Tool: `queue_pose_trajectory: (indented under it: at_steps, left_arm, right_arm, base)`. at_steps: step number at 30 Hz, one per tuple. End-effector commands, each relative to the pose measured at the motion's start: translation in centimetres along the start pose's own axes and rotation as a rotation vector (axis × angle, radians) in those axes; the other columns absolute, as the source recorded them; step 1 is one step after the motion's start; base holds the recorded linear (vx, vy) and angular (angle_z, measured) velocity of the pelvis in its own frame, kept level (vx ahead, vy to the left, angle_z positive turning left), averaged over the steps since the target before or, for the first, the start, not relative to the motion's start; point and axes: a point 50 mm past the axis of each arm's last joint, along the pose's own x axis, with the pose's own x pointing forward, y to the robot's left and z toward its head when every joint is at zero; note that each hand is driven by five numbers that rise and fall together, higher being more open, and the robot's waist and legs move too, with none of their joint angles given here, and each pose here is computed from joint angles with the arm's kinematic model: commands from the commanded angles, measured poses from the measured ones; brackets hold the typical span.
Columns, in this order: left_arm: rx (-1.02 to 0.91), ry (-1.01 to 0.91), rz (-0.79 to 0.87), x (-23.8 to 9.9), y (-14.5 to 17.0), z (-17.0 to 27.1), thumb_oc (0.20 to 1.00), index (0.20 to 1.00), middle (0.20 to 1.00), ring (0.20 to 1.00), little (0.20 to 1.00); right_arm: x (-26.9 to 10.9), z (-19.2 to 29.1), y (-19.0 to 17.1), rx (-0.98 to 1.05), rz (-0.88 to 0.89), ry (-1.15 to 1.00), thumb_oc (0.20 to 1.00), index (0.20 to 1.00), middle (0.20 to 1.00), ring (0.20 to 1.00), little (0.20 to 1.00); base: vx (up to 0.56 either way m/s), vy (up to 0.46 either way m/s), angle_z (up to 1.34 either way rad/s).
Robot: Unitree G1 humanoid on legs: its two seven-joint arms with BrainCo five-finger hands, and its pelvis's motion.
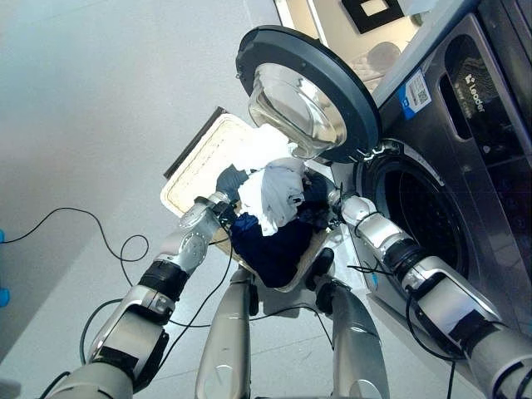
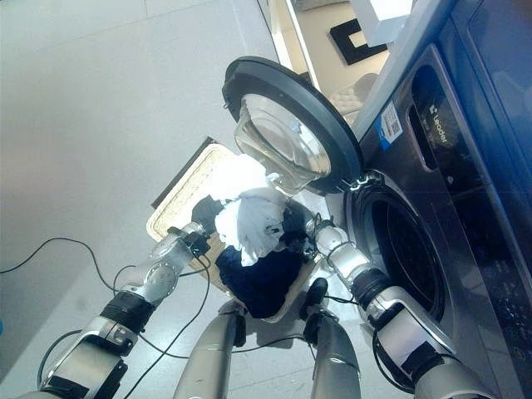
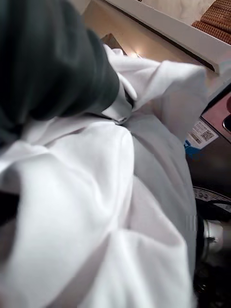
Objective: Put the clothes into the washing machine.
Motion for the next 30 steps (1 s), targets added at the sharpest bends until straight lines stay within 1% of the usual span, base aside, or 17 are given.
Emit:
queue_pose_trajectory:
  at_steps: [1,4,7,15,21,23,30]
  left_arm:
    - [-0.079,-0.155,-0.270,2.8,-5.5,2.3,0.200,0.200,0.200,0.200,0.200]
    - [-0.099,-0.149,-0.309,3.1,-6.3,2.2,0.200,0.200,0.200,0.200,0.200]
    - [-0.108,-0.134,-0.382,3.6,-7.7,1.8,0.200,0.200,0.200,0.200,0.200]
    - [-0.124,-0.113,-0.412,4.3,-9.1,1.7,0.200,0.200,0.200,0.200,0.200]
    - [-0.136,-0.091,-0.403,4.7,-9.2,1.2,0.200,0.200,0.200,0.200,0.200]
    - [-0.143,-0.082,-0.408,4.8,-9.2,1.0,0.200,0.200,0.200,0.200,0.200]
    - [-0.164,-0.026,-0.478,4.6,-9.3,0.2,0.200,0.200,0.200,0.200,0.200]
  right_arm:
    - [1.1,2.8,0.4,0.018,0.122,-0.066,1.000,1.000,1.000,1.000,1.000]
    - [1.2,2.4,1.2,0.028,0.171,-0.052,1.000,1.000,1.000,1.000,1.000]
    - [1.4,2.4,2.1,0.053,0.214,-0.062,1.000,1.000,1.000,1.000,1.000]
    - [1.9,3.8,3.3,0.135,0.254,-0.138,1.000,1.000,1.000,1.000,1.000]
    - [2.2,5.1,3.9,0.127,0.248,-0.191,1.000,1.000,1.000,1.000,1.000]
    - [2.2,5.5,3.9,0.161,0.261,-0.217,1.000,1.000,1.000,1.000,1.000]
    - [1.6,7.0,4.4,0.450,0.461,-0.376,1.000,1.000,1.000,1.000,1.000]
  base:
    - [0.00,0.023,-0.03]
    - [0.00,0.010,-0.02]
    - [0.00,0.000,0.00]
    - [0.00,0.000,0.00]
    - [0.00,0.000,0.00]
    - [0.00,0.000,0.00]
    - [0.00,0.003,-0.02]
